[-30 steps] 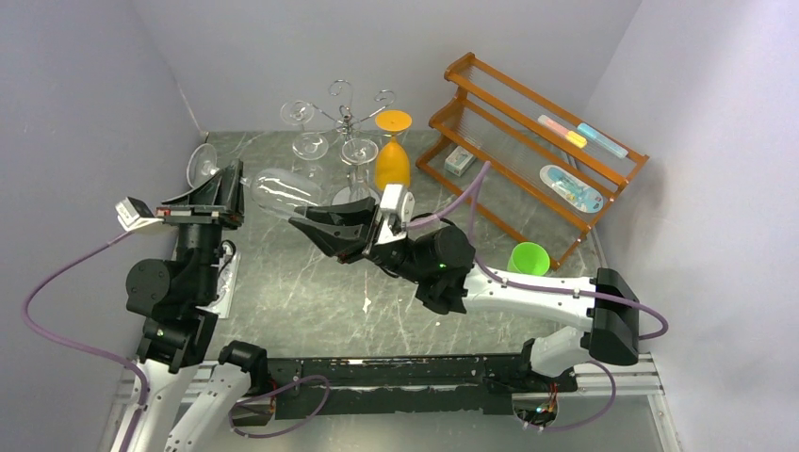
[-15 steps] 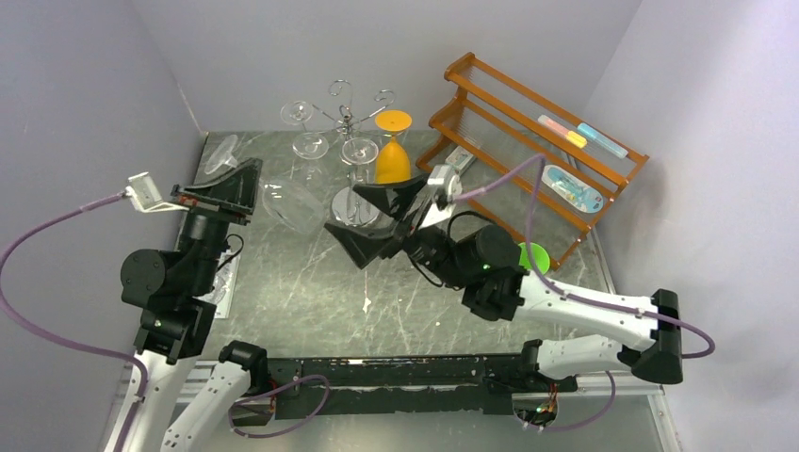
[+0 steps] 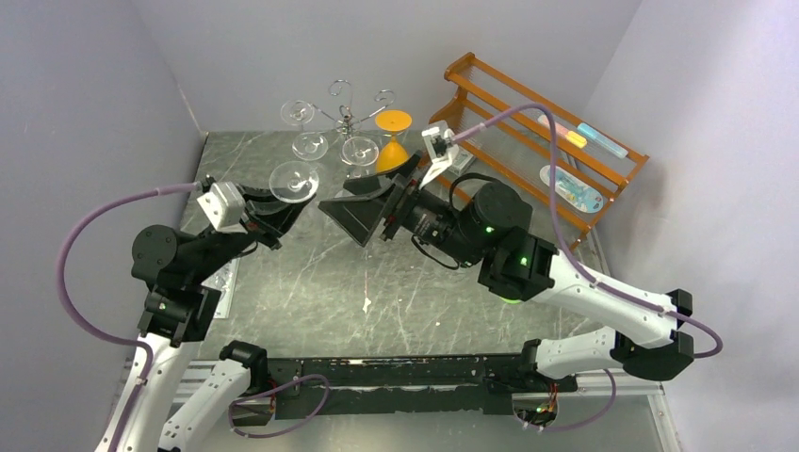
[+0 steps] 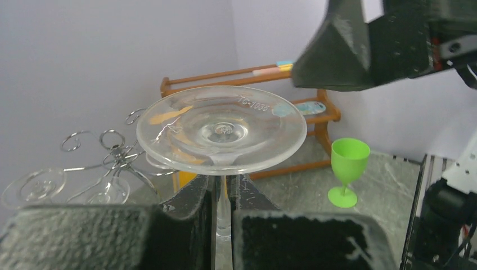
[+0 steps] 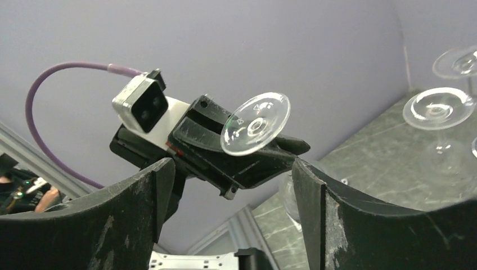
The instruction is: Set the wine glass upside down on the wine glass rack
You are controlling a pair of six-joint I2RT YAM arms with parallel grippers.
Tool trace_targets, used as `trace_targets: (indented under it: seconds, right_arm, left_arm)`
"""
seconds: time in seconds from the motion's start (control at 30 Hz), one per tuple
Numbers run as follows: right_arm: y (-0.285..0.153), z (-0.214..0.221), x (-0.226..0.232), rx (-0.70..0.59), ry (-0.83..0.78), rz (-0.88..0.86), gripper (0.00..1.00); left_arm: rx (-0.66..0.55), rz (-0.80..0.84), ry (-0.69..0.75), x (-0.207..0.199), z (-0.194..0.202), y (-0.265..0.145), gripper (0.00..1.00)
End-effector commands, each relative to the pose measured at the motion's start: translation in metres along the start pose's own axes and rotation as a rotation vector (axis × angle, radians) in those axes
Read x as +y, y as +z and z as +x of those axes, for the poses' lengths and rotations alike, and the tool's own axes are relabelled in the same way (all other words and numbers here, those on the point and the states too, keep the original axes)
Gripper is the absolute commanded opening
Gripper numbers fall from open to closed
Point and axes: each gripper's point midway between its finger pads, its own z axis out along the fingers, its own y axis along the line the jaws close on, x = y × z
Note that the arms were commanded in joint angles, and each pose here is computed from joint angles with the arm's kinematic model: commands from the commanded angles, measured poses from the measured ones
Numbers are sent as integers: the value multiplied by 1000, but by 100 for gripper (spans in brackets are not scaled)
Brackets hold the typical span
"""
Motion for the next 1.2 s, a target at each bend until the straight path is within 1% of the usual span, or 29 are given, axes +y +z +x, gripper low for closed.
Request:
trace_targets:
  seconds: [0.0,0.13,0.2,0.3,0.37,0.43,0.47,0.6,0.67,0.7,0.77,0.83,0.87,0.93,1.0,1.03,1.1,1.13,1.17]
  right_arm:
    - [8,24,-7,111,100,56,77]
    - [17,31,-14,122,172,86,67]
    - [21,35,-22,130,213,102,59]
    - [25,41,-32,148,302,84,46]
    - [26,37,-33,140,367,24,37]
    - [27,37,-38,154,411,-2,24]
    - [26,39,-37,171,420,-15,21]
    - [22,49,-33,236,466,-72,14]
    - [21,52,-30,260,478,-93,14]
    - [20,54,-29,274,484,-98,17]
    - [18,58,-27,299,489,-112,27]
    - [17,61,-24,321,493,-128,34]
    - [17,62,-22,331,497,-140,36]
    - [16,66,-18,352,511,-166,35]
    - [17,69,-15,366,525,-189,27]
    - [17,68,-13,366,531,-199,21]
    - [17,67,-9,368,543,-227,6]
    - [17,66,-8,369,545,-235,0]
    - [17,65,-7,366,544,-236,0]
  left_arm:
    - [-22,170,207,-24,-13,-3,5]
    - [34,211,225,-27,-1,-4,5]
    - [35,230,228,-30,0,-5,5]
    - [26,248,232,-34,2,-7,5]
    - [28,248,230,-35,4,-8,5]
    - [49,266,230,-37,7,-10,5]
    - [64,266,229,-37,10,-11,5]
    - [76,246,227,-36,13,-15,5]
    - [75,237,228,-36,13,-17,5]
    - [73,232,229,-36,12,-17,5]
    - [76,218,228,-34,12,-18,5]
    - [82,220,228,-34,14,-18,5]
    - [87,223,224,-34,15,-18,5]
    - [94,231,218,-35,17,-18,5]
    - [100,233,213,-35,20,-17,5]
    - [103,232,209,-34,21,-17,5]
    - [99,235,202,-36,21,-18,5]
    - [93,239,196,-37,19,-18,8]
    - [90,238,185,-39,18,-20,10]
